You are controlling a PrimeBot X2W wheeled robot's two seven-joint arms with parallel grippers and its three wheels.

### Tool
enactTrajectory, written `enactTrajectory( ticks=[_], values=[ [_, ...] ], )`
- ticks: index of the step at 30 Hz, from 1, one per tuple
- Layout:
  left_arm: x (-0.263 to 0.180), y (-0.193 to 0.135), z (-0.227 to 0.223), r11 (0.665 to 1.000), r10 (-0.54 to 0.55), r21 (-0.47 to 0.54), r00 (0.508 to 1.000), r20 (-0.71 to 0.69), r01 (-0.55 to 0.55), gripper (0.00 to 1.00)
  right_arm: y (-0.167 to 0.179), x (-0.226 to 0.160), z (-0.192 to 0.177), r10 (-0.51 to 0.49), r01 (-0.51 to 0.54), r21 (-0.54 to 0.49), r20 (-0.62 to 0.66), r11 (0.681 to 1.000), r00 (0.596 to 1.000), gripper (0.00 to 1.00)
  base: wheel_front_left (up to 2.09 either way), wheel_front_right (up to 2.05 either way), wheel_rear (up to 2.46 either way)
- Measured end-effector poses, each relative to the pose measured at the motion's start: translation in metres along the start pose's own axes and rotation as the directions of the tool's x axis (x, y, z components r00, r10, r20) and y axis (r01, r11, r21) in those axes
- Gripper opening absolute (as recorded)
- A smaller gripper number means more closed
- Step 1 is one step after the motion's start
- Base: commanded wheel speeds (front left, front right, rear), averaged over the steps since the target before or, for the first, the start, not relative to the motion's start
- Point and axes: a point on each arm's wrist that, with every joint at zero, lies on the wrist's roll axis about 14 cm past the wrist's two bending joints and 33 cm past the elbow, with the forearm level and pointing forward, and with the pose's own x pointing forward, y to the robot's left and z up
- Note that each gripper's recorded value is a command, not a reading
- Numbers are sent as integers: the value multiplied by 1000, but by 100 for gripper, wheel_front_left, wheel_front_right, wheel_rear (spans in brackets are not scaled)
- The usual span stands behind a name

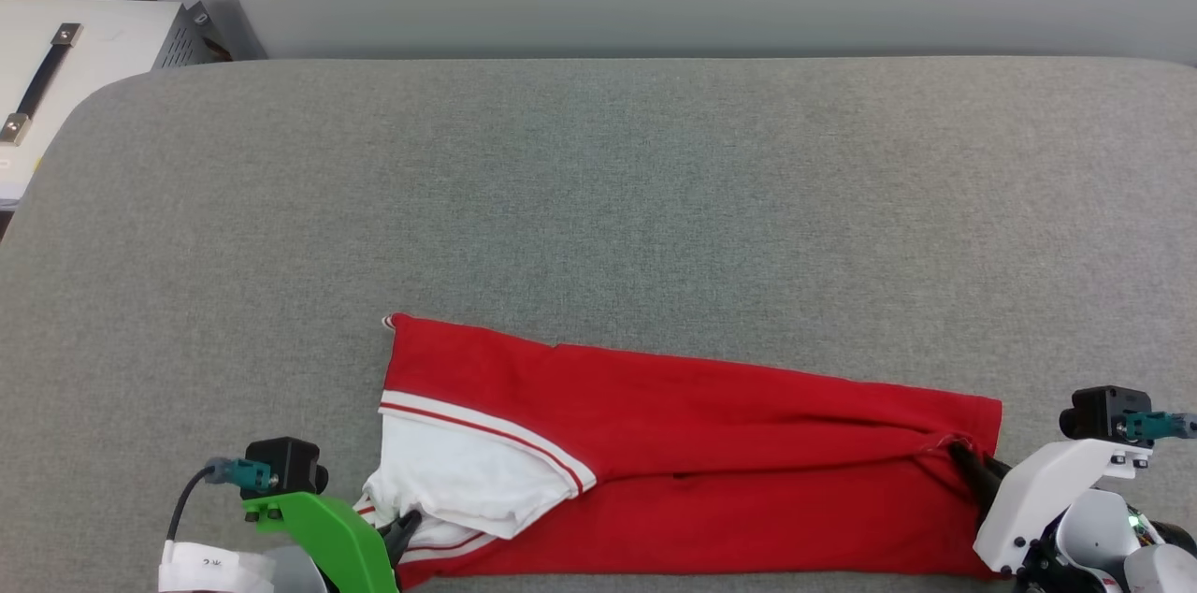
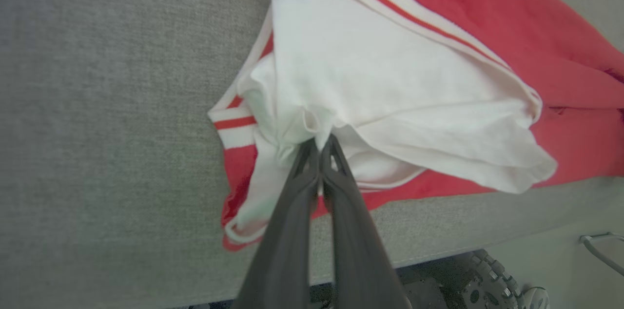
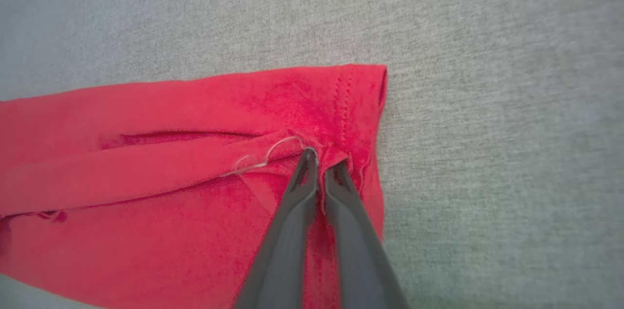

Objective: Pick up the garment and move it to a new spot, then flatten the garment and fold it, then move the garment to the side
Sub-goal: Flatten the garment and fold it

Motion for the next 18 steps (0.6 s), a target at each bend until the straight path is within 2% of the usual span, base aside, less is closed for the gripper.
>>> enactTrajectory(
  ticks=[1,5,10,15,18],
  values=[
    [2,1,0,1000,0,-7,1000,9,1,100,0,0,-1,1,-1,0,5,1000,1000,100,0,0,0],
    [6,-2,3,1000,-17,-8,999,37,17,100,5,-2,8,10,-10,1,75,1000,997,100,0,0,0],
    [3,-5,25,1000,-27,19,990,137,25,100,8,-11,26,19,-18,-7,169,1000,985,100,0,0,0],
    [-9,-8,55,998,-23,66,961,275,5,100,10,-27,51,29,-23,-27,258,999,966,100,0,0,0],
    [-17,-12,70,996,-27,88,938,345,-4,100,6,-36,54,19,-12,-26,257,1000,966,100,0,0,0]
  ],
)
